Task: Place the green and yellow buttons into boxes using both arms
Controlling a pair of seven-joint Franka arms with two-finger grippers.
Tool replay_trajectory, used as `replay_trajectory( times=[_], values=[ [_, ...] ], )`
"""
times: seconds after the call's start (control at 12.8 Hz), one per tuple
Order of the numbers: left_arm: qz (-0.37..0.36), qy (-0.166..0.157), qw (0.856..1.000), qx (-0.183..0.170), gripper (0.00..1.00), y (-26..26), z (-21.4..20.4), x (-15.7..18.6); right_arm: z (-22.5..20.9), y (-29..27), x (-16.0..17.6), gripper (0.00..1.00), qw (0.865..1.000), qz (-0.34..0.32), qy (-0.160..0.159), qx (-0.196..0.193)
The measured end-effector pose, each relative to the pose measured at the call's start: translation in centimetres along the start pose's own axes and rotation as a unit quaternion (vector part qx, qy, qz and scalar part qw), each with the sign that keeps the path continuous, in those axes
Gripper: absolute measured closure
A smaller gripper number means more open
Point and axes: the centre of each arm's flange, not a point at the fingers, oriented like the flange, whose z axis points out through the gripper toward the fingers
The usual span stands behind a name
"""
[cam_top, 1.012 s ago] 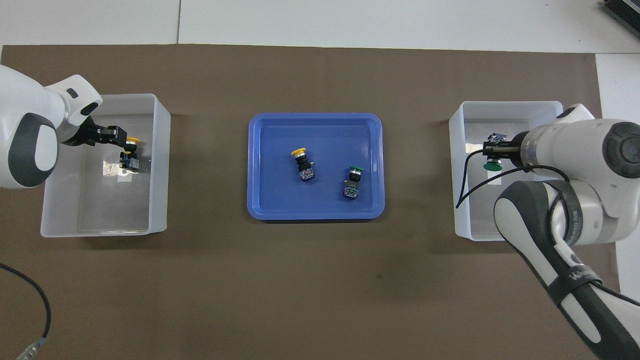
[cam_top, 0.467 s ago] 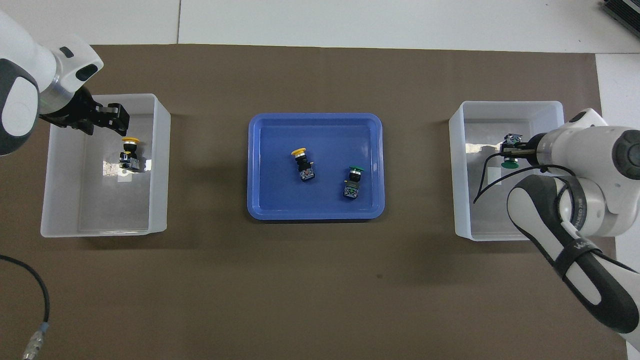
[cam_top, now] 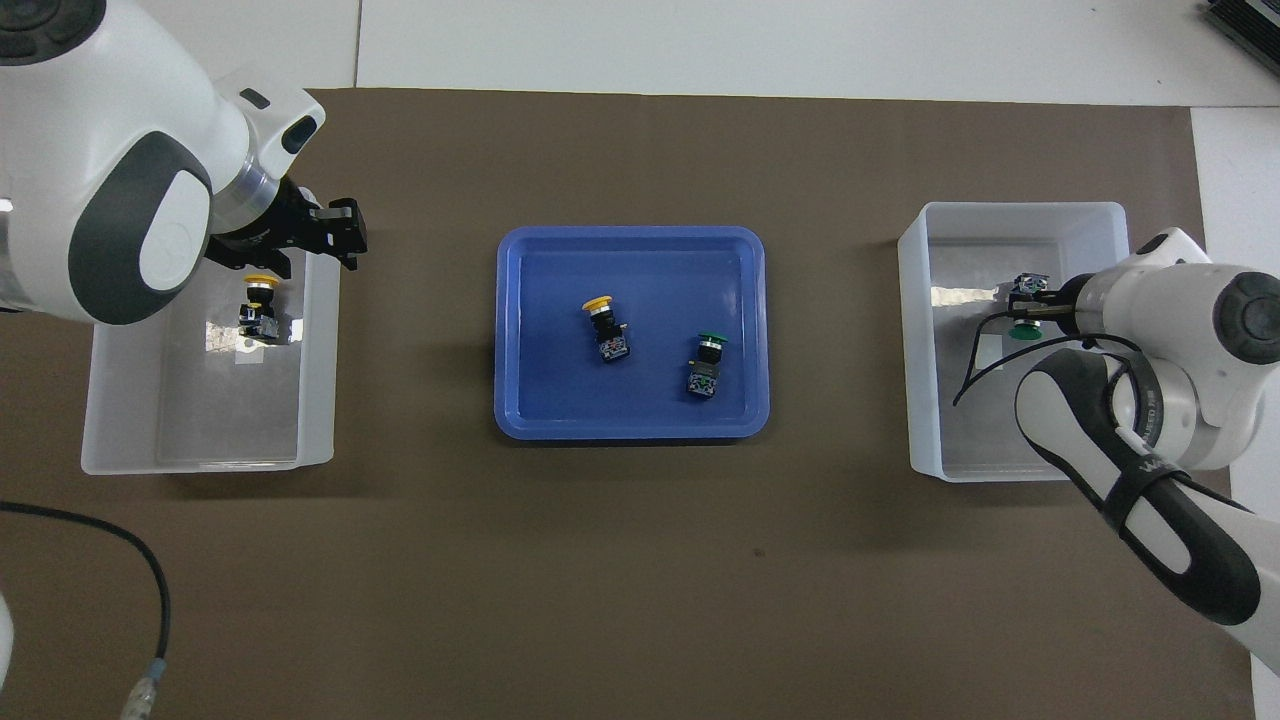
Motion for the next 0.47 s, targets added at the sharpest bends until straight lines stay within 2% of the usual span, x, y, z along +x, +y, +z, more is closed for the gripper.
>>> replay_trajectory(
  times=[0.08, 0.16, 0.31, 0.47],
  values=[
    [-0.018, 0.019, 1.000, -0.013, 0.34, 2.2, 0.0, -0.3, 0.1, 0.2, 0.0, 0.60, 1.000, 0.001, 0.000, 0.000],
    [-0.038, 0.035, 0.998, -0.025, 0.34, 4.6, 0.6, -0.8, 0.1, 0.2, 0.0, 0.54, 1.000, 0.000, 0.000, 0.000],
    [-0.065, 0.052, 0.996, -0.042, 0.35, 9.5, 3.2, -2.4, 0.0, -0.5, 0.2, 0.30, 1.000, -0.004, 0.002, 0.003],
    [-0.073, 0.057, 0.994, -0.050, 0.35, 11.7, 5.3, -3.3, -0.6, -1.1, 0.7, 0.03, 1.000, -0.009, 0.009, 0.004]
  ],
)
